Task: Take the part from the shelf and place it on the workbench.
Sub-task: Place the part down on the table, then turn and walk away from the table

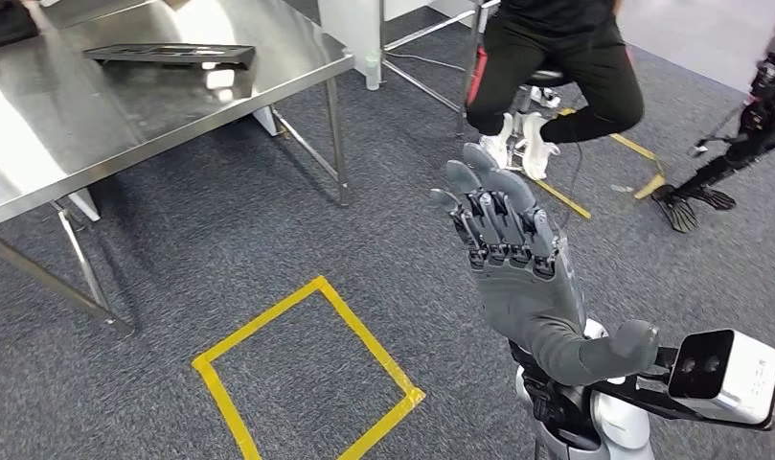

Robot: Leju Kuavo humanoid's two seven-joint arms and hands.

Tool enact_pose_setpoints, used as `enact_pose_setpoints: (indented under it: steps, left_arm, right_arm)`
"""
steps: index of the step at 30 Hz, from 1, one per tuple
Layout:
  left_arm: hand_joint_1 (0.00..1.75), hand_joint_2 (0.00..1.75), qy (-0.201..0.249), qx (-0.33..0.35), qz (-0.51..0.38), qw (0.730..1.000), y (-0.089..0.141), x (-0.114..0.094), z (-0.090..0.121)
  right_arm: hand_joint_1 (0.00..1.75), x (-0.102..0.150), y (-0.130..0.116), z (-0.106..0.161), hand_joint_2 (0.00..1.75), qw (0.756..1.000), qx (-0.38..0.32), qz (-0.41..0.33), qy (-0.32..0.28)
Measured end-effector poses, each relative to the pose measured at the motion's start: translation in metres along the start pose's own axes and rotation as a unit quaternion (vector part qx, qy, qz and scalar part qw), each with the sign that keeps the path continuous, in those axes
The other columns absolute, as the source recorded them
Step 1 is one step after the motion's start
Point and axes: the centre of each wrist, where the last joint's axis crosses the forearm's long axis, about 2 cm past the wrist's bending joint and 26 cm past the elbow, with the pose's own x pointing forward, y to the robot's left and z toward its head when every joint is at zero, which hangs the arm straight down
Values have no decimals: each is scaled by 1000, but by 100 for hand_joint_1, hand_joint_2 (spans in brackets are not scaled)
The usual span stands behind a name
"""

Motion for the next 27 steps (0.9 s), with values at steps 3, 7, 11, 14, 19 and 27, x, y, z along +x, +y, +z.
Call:
enact_pose_setpoints:
  steps: [3, 7, 11, 14, 19, 27]
  left_arm:
    - [0, 0, 3, 0, 2, 1000, 0, -2, 1]
    - [0, 0, 5, 0, 4, 1000, 0, -3, 1]
    - [0, 0, 3, 1, 4, 1000, 1, -4, 1]
    - [0, 0, 1, -1, 4, 1000, 2, -3, 1]
    - [0, 0, 1, -4, 5, 1000, 2, -3, 1]
    - [0, 0, 2, -4, 6, 1000, 2, -3, 1]
  right_arm:
    - [0, -2, 1, -3, 0, 1000, 7, -4, -1]
    - [0, -5, 3, -2, 0, 1000, 9, -11, 2]
    - [0, -6, 2, -4, 0, 1000, 6, -9, 1]
    - [0, -6, 1, -3, 0, 1000, 3, -8, 2]
    - [0, -6, 1, -2, 0, 1000, 2, -3, 6]
    - [0, -6, 1, 1, 0, 1000, 4, -2, 11]
